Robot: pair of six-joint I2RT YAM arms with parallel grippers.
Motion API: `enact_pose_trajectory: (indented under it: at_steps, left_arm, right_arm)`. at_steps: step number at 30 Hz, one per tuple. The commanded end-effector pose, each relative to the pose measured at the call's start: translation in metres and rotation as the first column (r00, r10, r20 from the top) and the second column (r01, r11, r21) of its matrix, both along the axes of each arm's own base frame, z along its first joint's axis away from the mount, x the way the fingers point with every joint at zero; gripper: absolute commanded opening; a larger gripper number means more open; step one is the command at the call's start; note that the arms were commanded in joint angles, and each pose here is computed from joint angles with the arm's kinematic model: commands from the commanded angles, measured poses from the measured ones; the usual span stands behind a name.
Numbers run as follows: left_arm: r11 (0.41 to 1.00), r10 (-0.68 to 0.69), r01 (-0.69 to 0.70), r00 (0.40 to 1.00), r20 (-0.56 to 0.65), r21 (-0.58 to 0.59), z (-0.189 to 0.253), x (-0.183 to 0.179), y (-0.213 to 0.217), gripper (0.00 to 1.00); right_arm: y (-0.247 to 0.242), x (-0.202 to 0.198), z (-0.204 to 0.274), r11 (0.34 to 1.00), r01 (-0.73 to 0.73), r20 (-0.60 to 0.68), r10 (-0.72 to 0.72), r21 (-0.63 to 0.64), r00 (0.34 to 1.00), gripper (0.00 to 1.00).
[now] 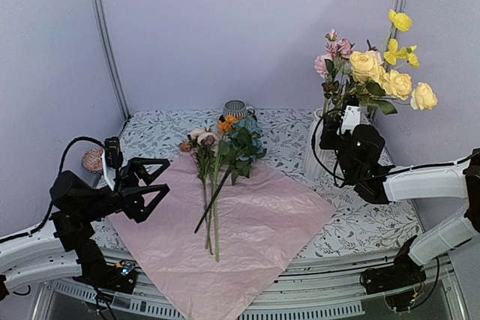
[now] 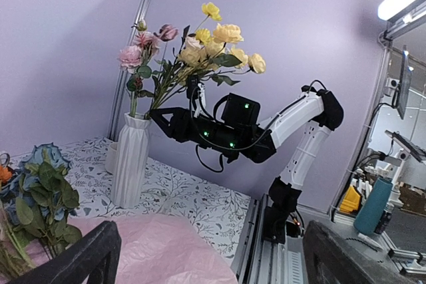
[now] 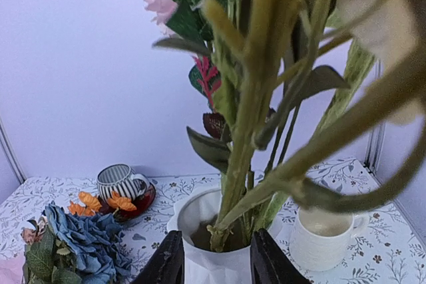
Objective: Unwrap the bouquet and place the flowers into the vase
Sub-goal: Place the fake flower in the vase, then move the vase to the center of the board.
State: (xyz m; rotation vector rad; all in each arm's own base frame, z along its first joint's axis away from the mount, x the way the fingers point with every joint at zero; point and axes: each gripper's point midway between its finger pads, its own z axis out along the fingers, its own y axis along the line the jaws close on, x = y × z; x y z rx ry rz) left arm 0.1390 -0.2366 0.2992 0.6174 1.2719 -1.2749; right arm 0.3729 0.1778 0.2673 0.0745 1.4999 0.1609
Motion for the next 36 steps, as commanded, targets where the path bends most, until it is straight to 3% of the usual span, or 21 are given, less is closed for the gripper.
enact_pose_trajectory:
  at_steps: [1, 2, 5, 13, 17, 25, 36]
  left_arm:
    - [1.0, -0.002, 0.002, 1.0, -0.003, 0.003, -0.003, -0.002, 0.0, 0.98]
    - [1.0, 0.0, 0.0, 1.0, -0.002, 0.002, -0.002, -0.002, 0.001, 0.98]
    - [1.0, -0.001, 0.001, 1.0, -0.001, 0.0, -0.002, -0.003, 0.001, 0.98]
    - [1.0, -0.011, 0.011, 1.0, -0.009, -0.003, -0.004, -0.005, 0.001, 0.98]
    - [1.0, -0.011, 0.011, 1.0, -0.005, -0.011, -0.002, -0.006, 0.003, 0.98]
    - [1.0, -0.013, 0.012, 1.0, -0.019, -0.01, -0.005, -0.006, 0.003, 0.98]
    - [1.0, -0.002, 0.002, 1.0, -0.01, -0.003, -0.004, -0.005, 0.003, 0.98]
  right_arm:
    - [0.0, 0.003, -0.001, 1.0, 0.004, -0.086, -0.003, 0.014, 0.996, 0.36]
    - [0.0, 0.002, -0.003, 1.0, 0.0, -0.106, 0.002, 0.014, 0.994, 0.37]
    - [0.005, -0.002, -0.012, 0.999, -0.041, -0.163, 0.043, 0.018, 0.986, 0.54]
    - [0.019, -0.024, -0.063, 0.978, -0.206, -0.296, 0.188, -0.029, 0.936, 0.8]
    - [0.021, -0.032, -0.093, 0.965, -0.253, -0.325, 0.217, -0.071, 0.92, 1.0]
    - [0.012, -0.036, -0.124, 0.97, -0.237, -0.282, 0.213, -0.056, 0.936, 0.99]
    - [-0.001, -0.011, -0.117, 0.966, -0.259, -0.174, 0.253, -0.007, 0.952, 0.99]
